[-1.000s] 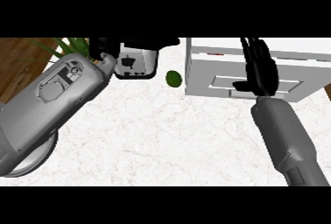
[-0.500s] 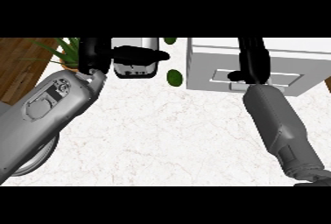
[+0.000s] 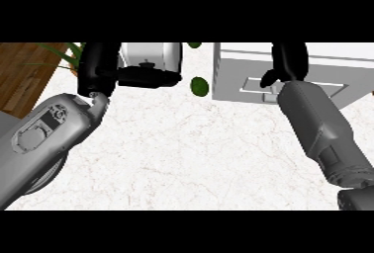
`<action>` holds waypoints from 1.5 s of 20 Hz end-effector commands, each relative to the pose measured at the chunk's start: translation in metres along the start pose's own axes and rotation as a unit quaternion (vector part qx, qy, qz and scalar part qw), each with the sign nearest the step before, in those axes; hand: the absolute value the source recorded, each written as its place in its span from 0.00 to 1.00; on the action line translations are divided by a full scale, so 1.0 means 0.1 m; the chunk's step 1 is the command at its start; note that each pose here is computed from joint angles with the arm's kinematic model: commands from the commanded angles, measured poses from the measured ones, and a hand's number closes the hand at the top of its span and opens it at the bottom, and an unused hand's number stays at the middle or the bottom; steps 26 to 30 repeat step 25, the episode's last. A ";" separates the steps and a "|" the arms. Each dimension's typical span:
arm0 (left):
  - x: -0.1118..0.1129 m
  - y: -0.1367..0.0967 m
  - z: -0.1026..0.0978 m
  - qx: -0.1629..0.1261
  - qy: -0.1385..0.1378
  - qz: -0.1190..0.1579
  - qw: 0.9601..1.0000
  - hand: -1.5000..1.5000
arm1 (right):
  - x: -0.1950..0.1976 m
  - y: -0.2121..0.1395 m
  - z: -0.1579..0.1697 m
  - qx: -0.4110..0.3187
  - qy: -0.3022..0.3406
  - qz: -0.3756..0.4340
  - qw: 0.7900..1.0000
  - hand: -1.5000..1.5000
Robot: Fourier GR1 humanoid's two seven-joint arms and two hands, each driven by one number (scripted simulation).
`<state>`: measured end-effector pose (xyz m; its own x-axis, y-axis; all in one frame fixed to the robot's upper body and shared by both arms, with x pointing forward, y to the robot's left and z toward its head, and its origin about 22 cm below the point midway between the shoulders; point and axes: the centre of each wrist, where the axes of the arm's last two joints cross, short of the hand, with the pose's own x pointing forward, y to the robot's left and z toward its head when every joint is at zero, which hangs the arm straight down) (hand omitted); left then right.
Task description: Pick up the can, place it into the drawer and close the drawer
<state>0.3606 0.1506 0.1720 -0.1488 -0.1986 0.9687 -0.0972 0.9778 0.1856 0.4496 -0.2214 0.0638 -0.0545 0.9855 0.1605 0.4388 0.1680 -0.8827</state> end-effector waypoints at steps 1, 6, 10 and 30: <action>-0.19 0.04 0.15 -0.008 0.000 0.000 1.000 0.00 | 0.23 -0.16 -0.23 -0.011 -0.009 -0.036 0.999 0.00; -0.09 0.07 0.09 -0.001 -0.004 -0.001 1.000 0.00 | 0.42 -0.20 -0.29 -0.033 -0.021 -0.126 0.991 0.00; -0.20 0.17 0.16 0.005 0.004 0.003 1.000 0.00 | 0.35 -0.21 -0.30 -0.040 0.006 -0.200 0.979 0.00; -0.34 0.37 0.23 0.027 0.005 -0.001 1.000 0.00 | 0.61 -0.22 -0.34 -0.042 0.038 -0.420 0.906 0.00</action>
